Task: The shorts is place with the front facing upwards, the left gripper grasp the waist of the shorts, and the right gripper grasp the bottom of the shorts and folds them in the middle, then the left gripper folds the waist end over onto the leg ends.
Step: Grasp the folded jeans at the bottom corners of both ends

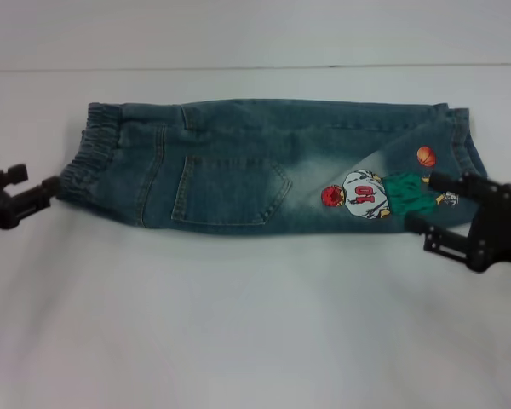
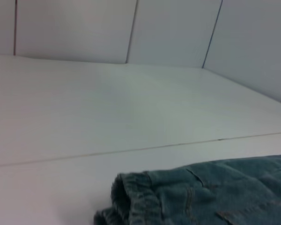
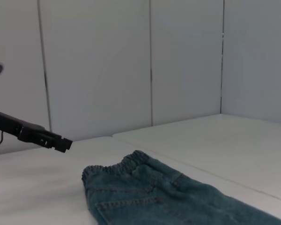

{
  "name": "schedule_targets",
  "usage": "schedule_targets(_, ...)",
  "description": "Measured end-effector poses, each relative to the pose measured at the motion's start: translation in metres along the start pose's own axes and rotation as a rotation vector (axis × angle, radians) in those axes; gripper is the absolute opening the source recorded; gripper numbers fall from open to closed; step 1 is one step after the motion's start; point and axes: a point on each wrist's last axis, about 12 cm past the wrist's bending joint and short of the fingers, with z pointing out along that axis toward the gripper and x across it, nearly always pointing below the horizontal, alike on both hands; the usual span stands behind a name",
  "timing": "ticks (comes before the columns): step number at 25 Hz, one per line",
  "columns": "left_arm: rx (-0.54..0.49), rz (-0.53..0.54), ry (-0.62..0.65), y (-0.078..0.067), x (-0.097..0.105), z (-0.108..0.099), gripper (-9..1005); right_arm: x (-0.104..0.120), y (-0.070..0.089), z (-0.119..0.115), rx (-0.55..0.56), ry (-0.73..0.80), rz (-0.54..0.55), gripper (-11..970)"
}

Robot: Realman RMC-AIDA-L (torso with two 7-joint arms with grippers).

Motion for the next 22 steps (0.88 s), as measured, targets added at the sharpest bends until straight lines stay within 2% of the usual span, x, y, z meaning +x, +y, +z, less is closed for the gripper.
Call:
schedule_targets(7,-0.051,0.008,0.051,0.008,0.012,-0.002,628,0.007,0.007,0.003,-0.019,0.006,0.021,727)
schedule_targets(13,-0.059,0.07,0.077,0.004,0.017,0.018,630,0.013,0.014,0.005,-0.034,0.006,0.014,728)
schedule_targets(22,-0.076,0.166,0.115,-0.002,0.013,0.047,629,0.013,0.015,0.004,-0.036,-0.003,0.025,724)
